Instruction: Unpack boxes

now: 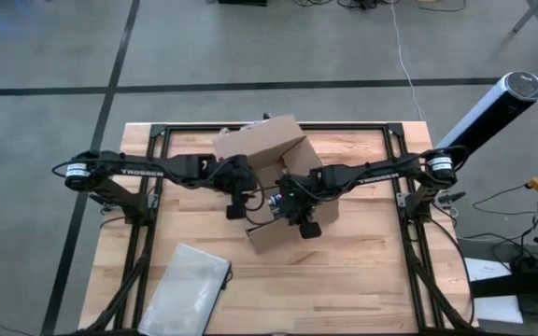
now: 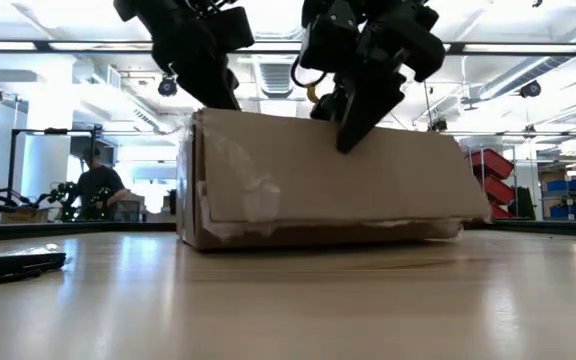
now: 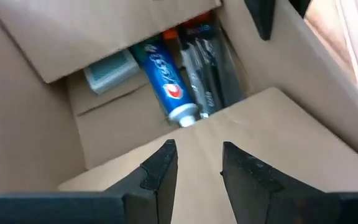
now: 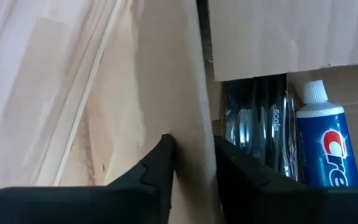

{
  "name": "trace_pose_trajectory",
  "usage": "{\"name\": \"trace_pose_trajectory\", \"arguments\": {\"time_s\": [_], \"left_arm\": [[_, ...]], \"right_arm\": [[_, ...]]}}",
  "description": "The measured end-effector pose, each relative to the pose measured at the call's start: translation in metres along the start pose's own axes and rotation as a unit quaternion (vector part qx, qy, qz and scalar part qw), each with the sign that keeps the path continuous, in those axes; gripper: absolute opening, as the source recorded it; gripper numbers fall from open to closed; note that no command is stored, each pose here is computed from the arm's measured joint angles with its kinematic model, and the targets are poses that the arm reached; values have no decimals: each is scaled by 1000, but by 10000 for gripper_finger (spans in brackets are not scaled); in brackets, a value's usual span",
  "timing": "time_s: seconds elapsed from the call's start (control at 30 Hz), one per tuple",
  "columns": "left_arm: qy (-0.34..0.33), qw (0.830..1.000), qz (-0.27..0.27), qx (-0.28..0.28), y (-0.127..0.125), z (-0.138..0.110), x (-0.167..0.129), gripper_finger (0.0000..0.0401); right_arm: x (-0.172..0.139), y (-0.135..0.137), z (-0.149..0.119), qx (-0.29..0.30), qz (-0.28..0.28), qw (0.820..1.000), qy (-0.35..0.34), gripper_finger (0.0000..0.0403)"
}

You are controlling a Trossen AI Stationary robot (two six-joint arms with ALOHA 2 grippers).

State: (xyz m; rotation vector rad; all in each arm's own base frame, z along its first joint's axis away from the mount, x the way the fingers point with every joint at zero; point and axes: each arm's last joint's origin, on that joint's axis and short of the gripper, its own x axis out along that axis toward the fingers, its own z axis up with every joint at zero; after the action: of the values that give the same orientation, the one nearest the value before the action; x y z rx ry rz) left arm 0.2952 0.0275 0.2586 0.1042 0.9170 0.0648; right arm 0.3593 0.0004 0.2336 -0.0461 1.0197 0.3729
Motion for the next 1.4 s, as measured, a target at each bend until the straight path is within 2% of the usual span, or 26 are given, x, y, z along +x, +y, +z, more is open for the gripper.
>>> {"name": "trace_pose_trajectory", "arguments": {"time_s": [0.3, 0.53, 0.67, 0.83, 1.0, 1.3, 1.4], "left_arm": [[4, 1000, 5, -4, -1, -3, 2, 117], [26, 1000, 8, 0, -2, -8, -3, 123], [15, 1000, 9, -1, -1, -7, -10, 119], [13, 1000, 26, -5, 0, -9, -20, 115], [15, 999, 46, -11, 1, -12, -29, 113], [29, 998, 55, -19, 0, -28, -31, 121], [40, 997, 58, -26, -2, -36, -27, 118]], "right_arm": [[-14, 2, 17, -7, -2, 1000, -30, 140], [-21, 0, 18, -14, -60, 998, -15, 134], [-27, -3, 18, -15, -92, 996, -17, 123], [-30, -8, 17, 20, -186, 982, -3, 118], [-33, -13, 16, 62, -266, 962, 1, 116], [-28, -22, 16, 111, -322, 940, -6, 153], [-21, -29, 13, 120, -325, 938, 5, 168]]}}
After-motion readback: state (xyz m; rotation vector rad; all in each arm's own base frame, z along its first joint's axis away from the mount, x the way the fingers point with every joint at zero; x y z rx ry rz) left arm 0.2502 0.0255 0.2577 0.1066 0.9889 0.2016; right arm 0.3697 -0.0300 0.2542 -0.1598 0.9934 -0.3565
